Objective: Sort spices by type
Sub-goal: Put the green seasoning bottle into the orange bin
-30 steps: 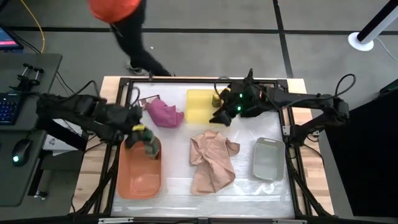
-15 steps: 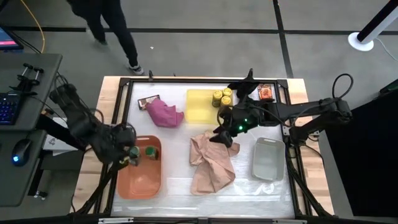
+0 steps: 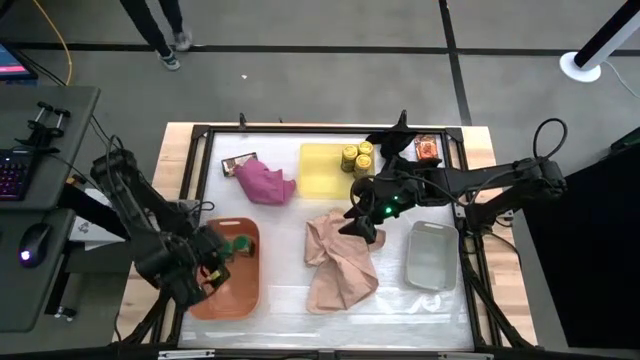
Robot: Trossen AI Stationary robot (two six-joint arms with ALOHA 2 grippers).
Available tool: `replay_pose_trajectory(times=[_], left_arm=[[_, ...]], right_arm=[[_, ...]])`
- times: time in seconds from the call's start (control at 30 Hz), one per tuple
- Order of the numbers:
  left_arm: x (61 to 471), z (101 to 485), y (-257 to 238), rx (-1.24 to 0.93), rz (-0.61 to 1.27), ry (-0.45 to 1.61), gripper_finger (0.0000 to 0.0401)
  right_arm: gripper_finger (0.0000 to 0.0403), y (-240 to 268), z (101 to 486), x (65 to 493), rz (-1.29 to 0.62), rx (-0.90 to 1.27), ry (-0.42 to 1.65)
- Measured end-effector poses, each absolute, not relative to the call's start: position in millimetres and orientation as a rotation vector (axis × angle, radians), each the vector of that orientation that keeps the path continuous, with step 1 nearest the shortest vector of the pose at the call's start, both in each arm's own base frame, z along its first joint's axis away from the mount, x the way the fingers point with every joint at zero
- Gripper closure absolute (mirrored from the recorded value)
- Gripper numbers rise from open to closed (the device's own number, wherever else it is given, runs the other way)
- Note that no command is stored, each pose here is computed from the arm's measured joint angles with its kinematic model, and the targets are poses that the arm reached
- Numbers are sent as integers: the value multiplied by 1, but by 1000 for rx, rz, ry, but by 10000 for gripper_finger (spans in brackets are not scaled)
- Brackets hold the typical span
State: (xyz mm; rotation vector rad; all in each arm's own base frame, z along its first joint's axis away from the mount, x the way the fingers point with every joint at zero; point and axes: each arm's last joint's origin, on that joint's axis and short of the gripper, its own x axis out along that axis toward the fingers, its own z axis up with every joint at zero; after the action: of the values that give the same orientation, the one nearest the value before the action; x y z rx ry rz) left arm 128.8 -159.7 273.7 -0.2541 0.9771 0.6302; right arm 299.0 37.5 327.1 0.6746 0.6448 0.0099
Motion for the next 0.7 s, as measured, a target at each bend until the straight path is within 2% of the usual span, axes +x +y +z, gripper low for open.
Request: replay_pose_trajectory(times=[0.2,0.47,0.7], left_arm=[[127,259,-168,-218,740,960,238],[123,217,-158,-252,739,958,238],[117,212,-144,-233,737,959,238]], right_arm=[[105,38,327,299,23,653,645],[105,38,327,299,24,652,645],[105,38,327,299,30,654,647]])
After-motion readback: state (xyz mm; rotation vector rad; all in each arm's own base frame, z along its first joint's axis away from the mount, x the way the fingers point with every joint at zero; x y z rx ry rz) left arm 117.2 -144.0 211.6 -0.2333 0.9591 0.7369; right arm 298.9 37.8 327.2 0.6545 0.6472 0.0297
